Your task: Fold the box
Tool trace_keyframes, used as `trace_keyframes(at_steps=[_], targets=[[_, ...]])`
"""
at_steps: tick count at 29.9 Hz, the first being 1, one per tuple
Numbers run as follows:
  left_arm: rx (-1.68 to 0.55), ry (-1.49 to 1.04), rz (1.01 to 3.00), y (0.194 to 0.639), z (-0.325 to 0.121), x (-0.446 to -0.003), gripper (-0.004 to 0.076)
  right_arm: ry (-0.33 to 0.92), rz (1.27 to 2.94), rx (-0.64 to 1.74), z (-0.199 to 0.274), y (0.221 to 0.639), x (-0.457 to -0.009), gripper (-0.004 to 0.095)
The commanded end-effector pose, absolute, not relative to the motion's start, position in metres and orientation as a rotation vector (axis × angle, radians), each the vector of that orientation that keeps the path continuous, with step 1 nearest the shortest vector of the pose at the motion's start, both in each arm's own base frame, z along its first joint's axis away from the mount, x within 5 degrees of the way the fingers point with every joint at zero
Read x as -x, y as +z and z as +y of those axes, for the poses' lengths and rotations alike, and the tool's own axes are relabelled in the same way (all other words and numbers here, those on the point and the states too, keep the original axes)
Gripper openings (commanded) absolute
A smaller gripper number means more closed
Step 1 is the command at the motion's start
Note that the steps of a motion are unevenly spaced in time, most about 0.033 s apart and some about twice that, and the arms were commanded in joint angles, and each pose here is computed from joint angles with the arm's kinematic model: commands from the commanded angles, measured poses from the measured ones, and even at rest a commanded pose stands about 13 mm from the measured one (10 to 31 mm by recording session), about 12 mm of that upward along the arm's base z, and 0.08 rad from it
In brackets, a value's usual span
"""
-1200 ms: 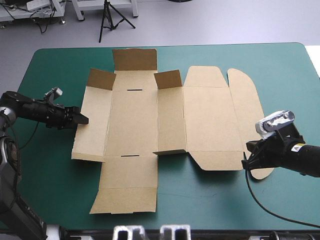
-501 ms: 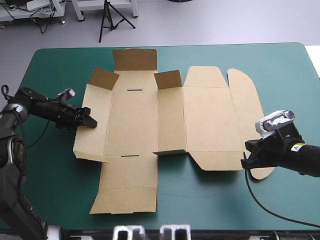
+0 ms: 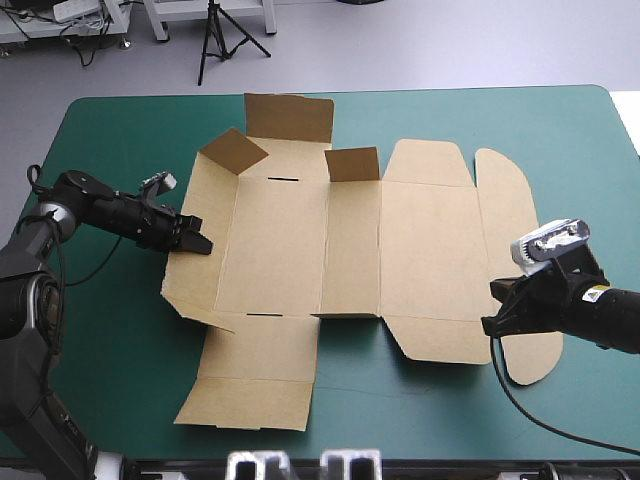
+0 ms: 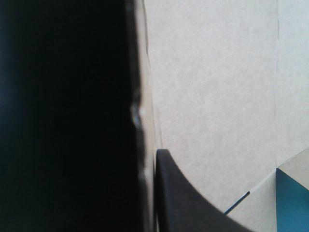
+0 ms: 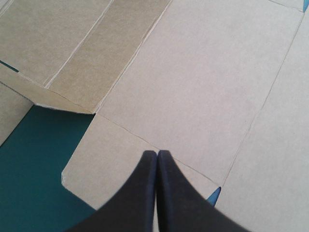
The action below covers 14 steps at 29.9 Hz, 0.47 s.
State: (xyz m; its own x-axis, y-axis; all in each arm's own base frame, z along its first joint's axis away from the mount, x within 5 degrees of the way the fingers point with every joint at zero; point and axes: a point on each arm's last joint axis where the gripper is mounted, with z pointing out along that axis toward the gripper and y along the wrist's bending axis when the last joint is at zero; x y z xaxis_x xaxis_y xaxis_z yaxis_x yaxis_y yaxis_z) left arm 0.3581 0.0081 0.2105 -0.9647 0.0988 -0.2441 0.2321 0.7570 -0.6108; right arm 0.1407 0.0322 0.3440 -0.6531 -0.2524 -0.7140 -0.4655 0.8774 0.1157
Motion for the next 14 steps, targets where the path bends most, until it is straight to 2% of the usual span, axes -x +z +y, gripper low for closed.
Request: trace_keyframes(at_steps=[1, 8, 14], targets=[[-0.449, -1.063, 2.63, 0.248, -0.002, -0.348, -0.0009, 0.382, 2.237, 0.491, 0.034, 0.355, -0.143, -0.0019], [-0.602, -0.881, 2.469, 0.312, -0.008, -0.346, -0.0009, 0.383, 2.223, 0.481, 0.034, 0.356, -0.144, -0.0018], [-0.826, -0.657, 2.296, 0.378, -0.034, -0.34, -0.0009, 0.373, 2.201, 0.464, 0.033, 0.358, -0.146, -0.0019]])
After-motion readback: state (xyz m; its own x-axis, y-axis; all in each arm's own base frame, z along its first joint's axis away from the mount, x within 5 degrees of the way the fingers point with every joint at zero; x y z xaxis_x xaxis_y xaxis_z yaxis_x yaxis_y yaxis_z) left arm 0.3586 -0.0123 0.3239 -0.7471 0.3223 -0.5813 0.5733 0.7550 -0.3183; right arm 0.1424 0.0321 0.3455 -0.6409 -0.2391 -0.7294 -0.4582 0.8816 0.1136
